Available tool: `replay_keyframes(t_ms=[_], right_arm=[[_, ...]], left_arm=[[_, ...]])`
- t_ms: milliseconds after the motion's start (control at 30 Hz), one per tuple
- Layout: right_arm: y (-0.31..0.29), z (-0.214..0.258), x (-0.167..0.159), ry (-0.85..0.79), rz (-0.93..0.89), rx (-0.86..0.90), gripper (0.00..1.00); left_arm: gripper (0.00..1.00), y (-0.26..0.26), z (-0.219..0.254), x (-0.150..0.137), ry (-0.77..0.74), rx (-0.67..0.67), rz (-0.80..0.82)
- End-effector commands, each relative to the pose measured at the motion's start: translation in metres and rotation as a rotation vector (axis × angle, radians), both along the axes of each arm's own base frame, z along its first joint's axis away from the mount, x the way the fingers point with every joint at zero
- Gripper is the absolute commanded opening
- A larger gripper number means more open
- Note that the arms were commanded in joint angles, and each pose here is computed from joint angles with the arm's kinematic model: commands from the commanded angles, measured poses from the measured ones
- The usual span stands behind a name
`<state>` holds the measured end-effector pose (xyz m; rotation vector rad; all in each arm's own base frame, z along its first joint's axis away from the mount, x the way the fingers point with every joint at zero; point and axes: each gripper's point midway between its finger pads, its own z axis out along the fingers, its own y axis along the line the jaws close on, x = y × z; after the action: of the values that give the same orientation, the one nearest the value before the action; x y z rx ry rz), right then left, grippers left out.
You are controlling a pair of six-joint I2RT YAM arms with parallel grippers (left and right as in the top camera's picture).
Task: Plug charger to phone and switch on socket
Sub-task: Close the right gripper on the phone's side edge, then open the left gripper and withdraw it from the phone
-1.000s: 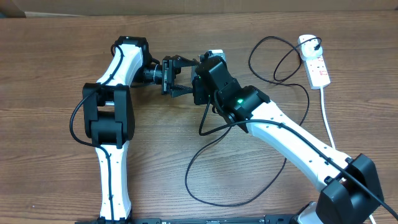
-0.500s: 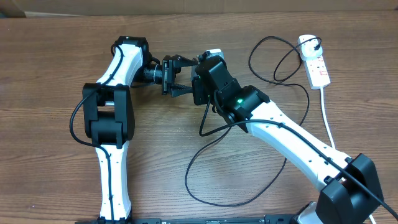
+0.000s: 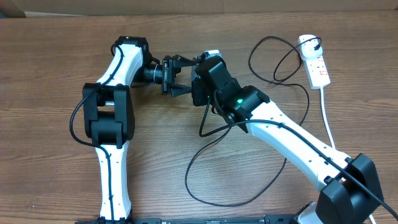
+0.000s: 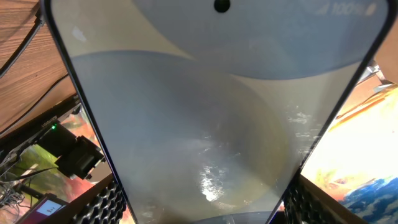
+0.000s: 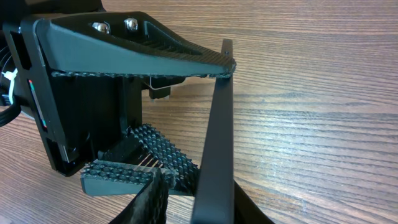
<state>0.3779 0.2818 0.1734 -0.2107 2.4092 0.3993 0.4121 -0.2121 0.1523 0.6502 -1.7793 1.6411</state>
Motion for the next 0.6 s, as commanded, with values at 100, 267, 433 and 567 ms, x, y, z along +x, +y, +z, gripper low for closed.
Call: replay_keyframes(t_ms=[100,267,433,567], right_arm=[[0.0035,0.007,0.0031,-0.021,-0.002,0.006,0.22],[0.0035,0.007,0.0031,-0.02,-0.004,0.008,0.15],[0.0034,0.0071,0.0032,-0.02,-0.006,0.009,0.07],[-0.0022,0.0078,0.0069,-0.023,-0.066,0.015,0.04]], left_arm=[[0.64,-0.0002,0.0081,0.0049,-0.004,-0.039,0.024],[0.67,-0.0002,0.0079,0.0049,-0.006,-0.038,0.024],[0.7,-0.0003,0.0073,0.0058,-0.028,-0.041,0.024],[0.72,-0.0004,0.0071,0.0063,-0.054,-0.044,0.023]])
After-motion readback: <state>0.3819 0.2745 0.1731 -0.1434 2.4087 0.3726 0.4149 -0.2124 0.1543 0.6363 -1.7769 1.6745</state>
